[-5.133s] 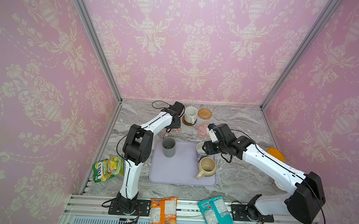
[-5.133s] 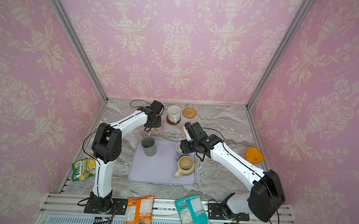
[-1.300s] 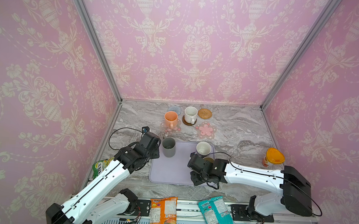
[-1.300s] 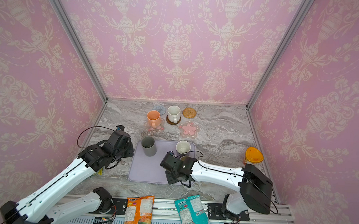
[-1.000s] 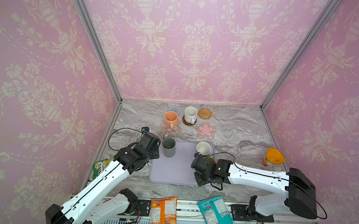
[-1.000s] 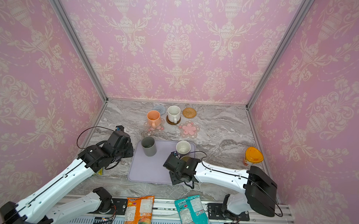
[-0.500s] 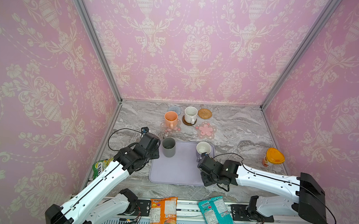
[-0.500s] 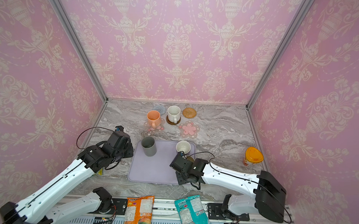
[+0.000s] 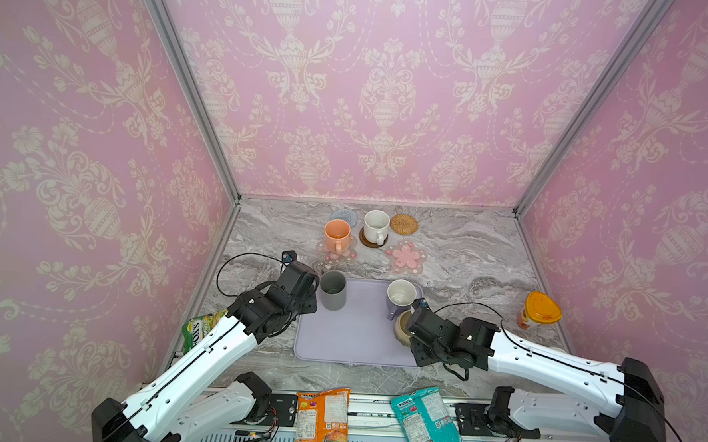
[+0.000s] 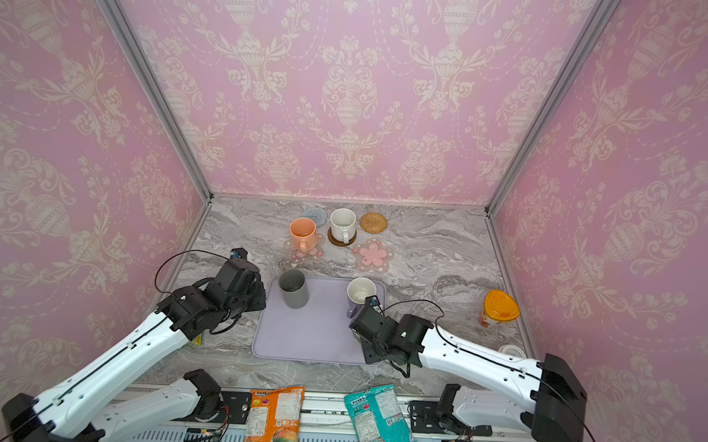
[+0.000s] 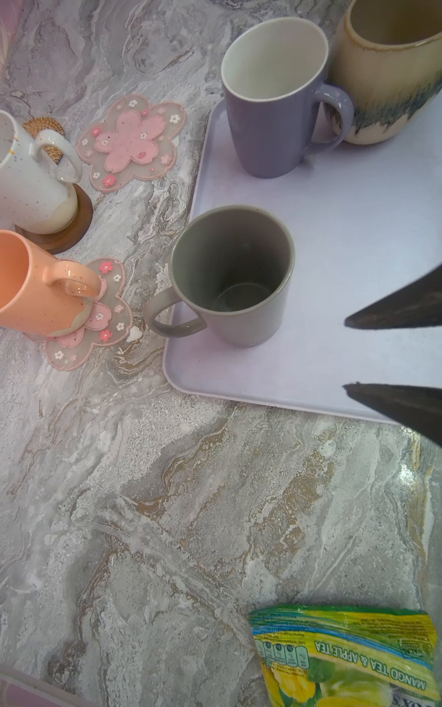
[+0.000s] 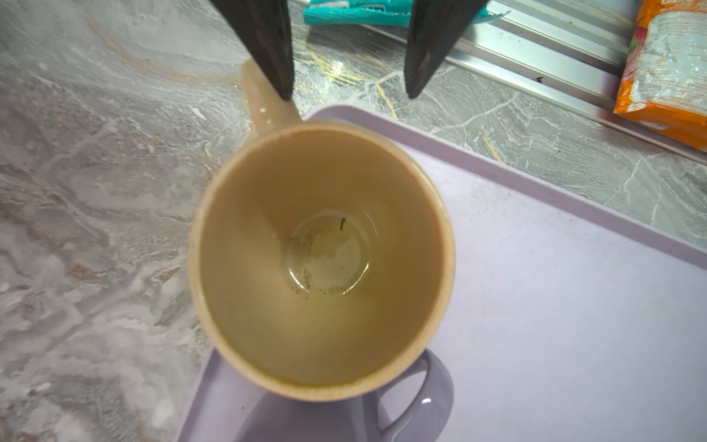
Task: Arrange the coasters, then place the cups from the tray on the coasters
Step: 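Close the right gripper on the cream mug's rim at the tray edge, then lift the cream mug with the right gripper off the tray edge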
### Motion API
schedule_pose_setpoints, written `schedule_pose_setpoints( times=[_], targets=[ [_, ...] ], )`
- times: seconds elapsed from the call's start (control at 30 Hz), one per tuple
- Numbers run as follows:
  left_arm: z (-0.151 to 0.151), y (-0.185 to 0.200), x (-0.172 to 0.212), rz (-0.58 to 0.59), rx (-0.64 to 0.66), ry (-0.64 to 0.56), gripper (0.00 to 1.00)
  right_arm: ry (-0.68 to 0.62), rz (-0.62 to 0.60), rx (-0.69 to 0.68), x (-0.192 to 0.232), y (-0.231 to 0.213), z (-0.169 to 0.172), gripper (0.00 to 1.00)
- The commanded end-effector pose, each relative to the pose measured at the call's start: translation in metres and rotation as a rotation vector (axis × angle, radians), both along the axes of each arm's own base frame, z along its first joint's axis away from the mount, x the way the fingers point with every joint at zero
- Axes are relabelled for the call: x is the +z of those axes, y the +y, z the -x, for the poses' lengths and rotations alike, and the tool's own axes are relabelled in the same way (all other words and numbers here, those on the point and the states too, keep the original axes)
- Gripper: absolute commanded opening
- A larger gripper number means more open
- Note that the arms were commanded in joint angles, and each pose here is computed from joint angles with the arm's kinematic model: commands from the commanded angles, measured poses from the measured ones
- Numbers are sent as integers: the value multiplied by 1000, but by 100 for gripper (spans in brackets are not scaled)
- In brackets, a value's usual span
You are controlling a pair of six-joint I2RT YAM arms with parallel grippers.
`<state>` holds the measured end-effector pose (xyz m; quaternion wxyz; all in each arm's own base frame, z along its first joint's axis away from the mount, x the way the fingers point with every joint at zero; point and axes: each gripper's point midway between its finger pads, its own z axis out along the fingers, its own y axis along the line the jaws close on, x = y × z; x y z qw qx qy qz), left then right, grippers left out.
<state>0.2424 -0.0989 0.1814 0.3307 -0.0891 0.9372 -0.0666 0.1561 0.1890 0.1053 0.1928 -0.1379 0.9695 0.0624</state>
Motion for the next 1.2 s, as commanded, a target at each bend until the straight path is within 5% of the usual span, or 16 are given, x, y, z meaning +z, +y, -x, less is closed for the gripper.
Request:
schedule_pose_setpoints(
  times=[0.0,0.2,1.17],
  targets=[
    [4,-2,-2,17,2,9,28,-77,18,-76,22,-23,-7,53],
    [6,-4,-1,21,-8,13,28,-87,19,-122,21,-40,-8,58],
    [7,-3,-8,18,-2,25,28,50,52,-1,-33,-13,-4,52]
  ],
)
